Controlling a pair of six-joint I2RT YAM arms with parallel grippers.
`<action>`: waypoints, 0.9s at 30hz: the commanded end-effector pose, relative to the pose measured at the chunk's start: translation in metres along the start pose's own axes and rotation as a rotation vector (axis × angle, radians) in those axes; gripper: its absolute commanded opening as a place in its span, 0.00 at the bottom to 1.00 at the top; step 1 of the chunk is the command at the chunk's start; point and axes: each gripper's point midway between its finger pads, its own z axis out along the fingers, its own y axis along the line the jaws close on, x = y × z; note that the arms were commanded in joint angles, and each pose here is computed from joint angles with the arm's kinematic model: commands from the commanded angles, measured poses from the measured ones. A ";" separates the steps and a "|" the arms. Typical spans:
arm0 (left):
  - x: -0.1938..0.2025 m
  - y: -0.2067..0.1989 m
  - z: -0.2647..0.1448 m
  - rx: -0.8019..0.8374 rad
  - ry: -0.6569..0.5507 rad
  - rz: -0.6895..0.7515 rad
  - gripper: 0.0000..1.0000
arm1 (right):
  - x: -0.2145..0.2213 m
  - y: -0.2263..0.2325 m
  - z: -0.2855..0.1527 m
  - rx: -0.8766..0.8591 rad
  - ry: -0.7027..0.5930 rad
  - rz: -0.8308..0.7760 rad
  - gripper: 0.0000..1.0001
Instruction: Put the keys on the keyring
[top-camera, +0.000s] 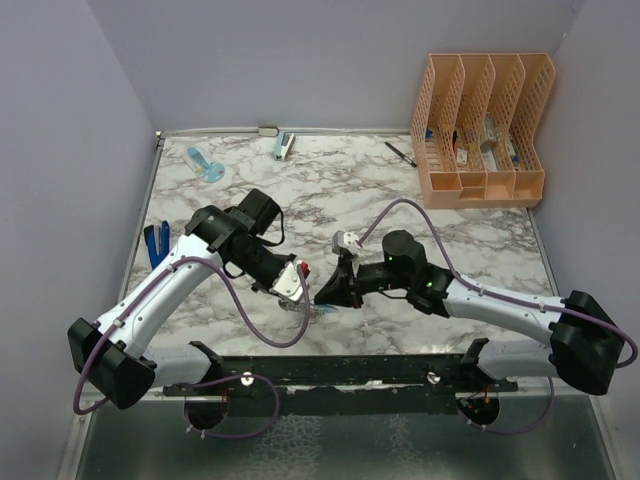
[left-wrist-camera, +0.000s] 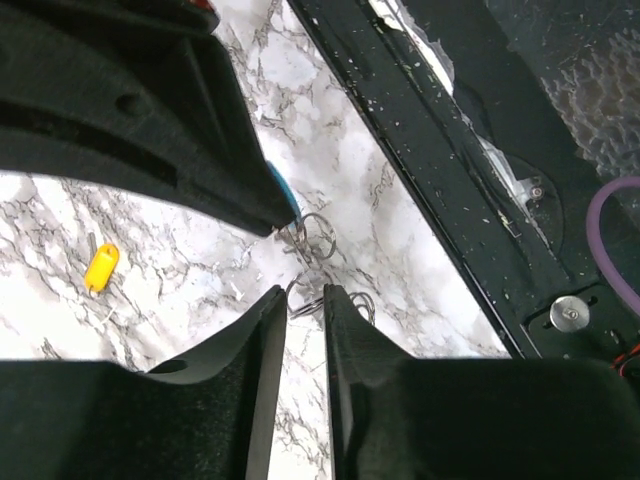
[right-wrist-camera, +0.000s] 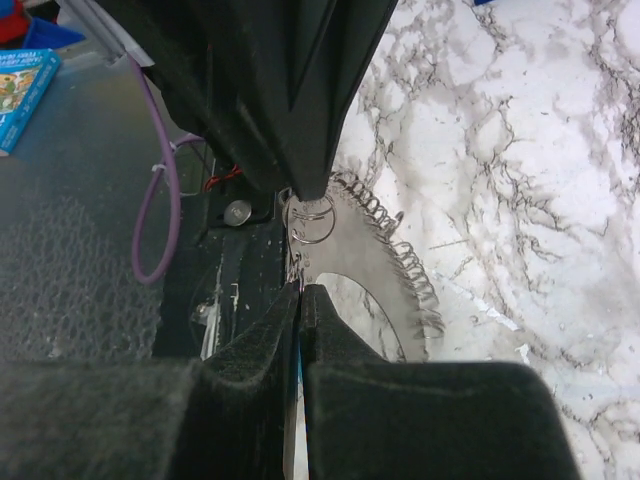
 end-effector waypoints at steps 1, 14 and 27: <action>-0.004 0.006 -0.002 -0.030 -0.003 0.000 0.27 | -0.015 0.003 -0.012 0.058 -0.097 -0.008 0.01; -0.024 0.019 0.015 -0.030 -0.181 -0.105 0.68 | -0.030 -0.012 -0.033 0.233 -0.183 0.029 0.01; -0.012 0.033 0.032 -0.047 -0.220 -0.229 0.69 | -0.049 -0.014 -0.029 0.255 -0.237 0.025 0.01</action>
